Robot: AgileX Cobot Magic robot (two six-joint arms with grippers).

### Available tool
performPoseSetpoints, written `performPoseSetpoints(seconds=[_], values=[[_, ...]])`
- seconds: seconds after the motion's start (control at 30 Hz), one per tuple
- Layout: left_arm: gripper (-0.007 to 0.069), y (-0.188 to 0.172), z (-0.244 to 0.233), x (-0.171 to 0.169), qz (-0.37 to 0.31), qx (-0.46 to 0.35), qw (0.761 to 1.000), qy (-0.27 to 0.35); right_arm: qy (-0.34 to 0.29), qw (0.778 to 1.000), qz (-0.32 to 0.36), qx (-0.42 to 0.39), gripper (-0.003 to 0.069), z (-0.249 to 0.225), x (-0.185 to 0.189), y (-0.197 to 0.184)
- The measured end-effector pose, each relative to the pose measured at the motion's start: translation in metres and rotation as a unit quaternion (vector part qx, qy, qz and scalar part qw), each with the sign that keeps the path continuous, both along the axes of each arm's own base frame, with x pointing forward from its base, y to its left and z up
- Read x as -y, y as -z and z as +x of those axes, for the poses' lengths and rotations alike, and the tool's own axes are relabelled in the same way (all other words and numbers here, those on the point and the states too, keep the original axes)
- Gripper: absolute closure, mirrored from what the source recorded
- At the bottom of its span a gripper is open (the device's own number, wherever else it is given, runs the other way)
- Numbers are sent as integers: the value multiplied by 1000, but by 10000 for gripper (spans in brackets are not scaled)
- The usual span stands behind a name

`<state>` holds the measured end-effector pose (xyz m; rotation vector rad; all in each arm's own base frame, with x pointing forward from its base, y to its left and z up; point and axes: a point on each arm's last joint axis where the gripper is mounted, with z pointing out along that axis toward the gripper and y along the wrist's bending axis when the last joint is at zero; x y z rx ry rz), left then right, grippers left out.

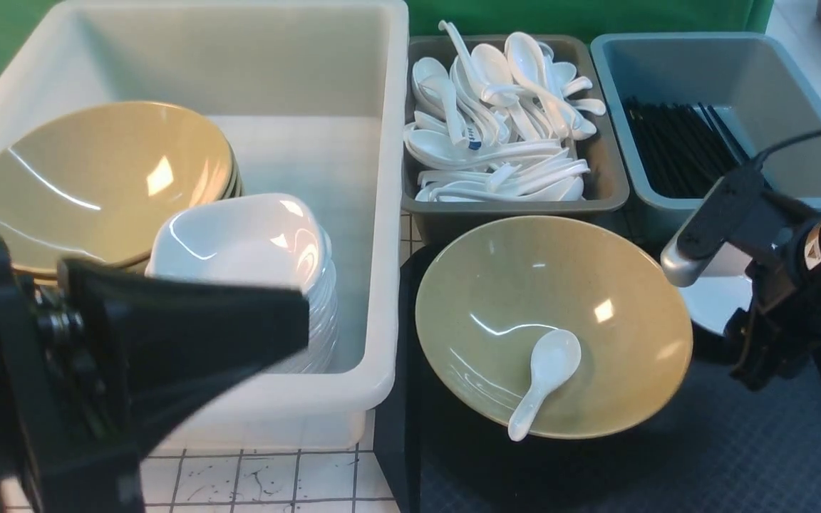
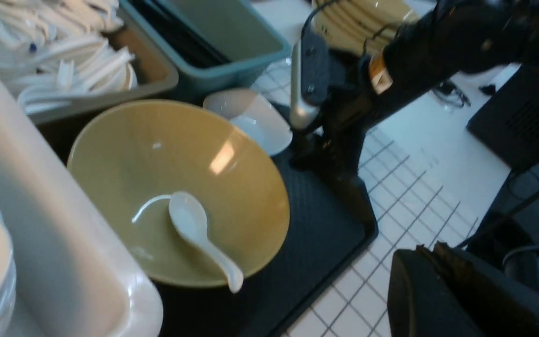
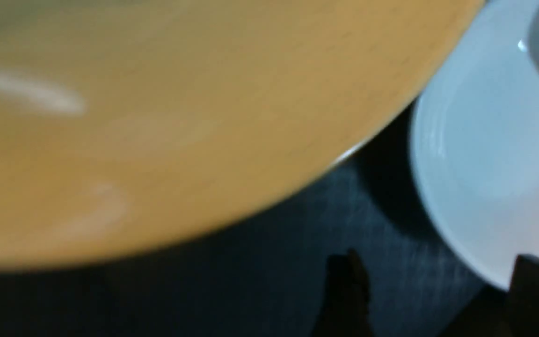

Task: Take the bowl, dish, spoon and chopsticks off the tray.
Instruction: Use the right arm to grab the plate

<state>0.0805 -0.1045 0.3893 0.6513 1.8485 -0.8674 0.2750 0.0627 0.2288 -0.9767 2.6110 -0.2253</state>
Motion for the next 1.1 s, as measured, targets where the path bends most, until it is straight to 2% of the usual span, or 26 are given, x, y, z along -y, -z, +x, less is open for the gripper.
performPoseSetpoints(seconds=[0.13, 0.33, 0.53, 0.7, 0.83, 0.87, 0.97, 1.1], values=[[625, -3, 1, 0, -12, 9, 1000, -4, 10, 1000, 1, -5, 148, 13, 7, 20], [625, -3, 1, 0, -13, 9, 1000, -4, -20, 999, 8, 28, 144, 34, 0, 44], [625, -2, 1, 0, -12, 4, 1000, -2, -33, 999, 2, 20, 161, 42, -2, 63], [625, -1, 0, 0, -10, -2, 1000, 0, -45, 999, -5, 28, 236, 47, -3, 67], [625, 0, 0, 0, -6, -6, 1000, 1, -47, 998, -8, 28, 342, 50, -2, 70], [625, 0, 0, 0, -6, -6, 1000, 1, -47, 998, -8, 28, 348, 50, -2, 70], [625, 1, -1, 0, -2, -9, 1000, 3, -55, 998, -18, 20, 478, 50, 0, 71], [625, 2, -2, 0, 6, -16, 1000, 6, -69, 997, -41, 2, 494, 44, 4, 64]])
